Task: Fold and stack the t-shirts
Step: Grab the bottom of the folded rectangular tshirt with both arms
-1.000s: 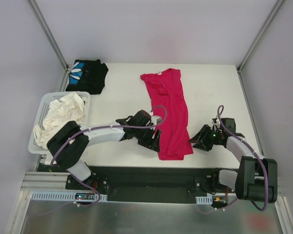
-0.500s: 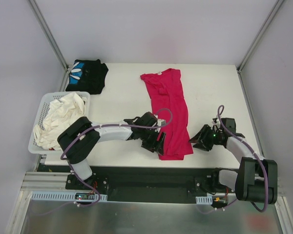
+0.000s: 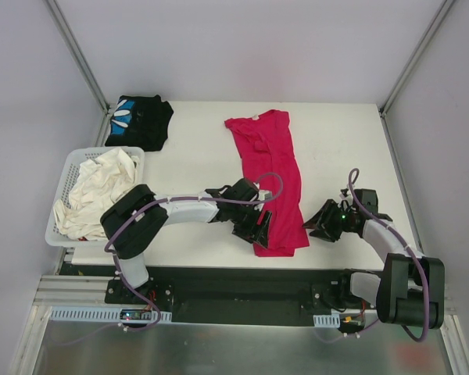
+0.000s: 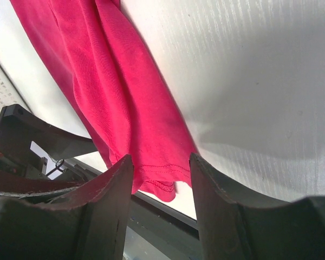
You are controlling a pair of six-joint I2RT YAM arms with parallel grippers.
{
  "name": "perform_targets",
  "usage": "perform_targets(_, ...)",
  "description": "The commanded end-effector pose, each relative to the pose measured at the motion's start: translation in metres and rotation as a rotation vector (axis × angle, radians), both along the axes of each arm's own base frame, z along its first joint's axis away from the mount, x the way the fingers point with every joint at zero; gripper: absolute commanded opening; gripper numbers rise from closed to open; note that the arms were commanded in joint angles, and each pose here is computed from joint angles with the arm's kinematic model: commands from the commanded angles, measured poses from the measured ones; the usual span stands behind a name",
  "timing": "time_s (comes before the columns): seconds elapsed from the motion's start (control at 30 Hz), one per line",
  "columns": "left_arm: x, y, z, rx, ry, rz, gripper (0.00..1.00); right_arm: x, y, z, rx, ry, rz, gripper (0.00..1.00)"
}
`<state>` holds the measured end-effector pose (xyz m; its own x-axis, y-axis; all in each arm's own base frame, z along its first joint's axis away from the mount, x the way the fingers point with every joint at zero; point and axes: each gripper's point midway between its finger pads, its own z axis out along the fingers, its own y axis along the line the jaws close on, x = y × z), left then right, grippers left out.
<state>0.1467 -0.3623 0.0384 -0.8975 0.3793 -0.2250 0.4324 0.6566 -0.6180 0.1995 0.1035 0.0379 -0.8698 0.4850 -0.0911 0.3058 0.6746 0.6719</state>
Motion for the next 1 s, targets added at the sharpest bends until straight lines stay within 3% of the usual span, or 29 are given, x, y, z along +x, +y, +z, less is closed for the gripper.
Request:
perform_targets(0.0, -0.001, -0.008, 0.006, -0.015, 0.008, -0.009, 0.63, 0.003, -0.002, 0.001, -0.009, -0.010, 0.006, 0.49)
perform_targets(0.97, 0.002, -0.014, 0.001, -0.029, -0.005, -0.019, 0.62, -0.016, 0.016, -0.014, 0.013, 0.041, 0.012, 0.49)
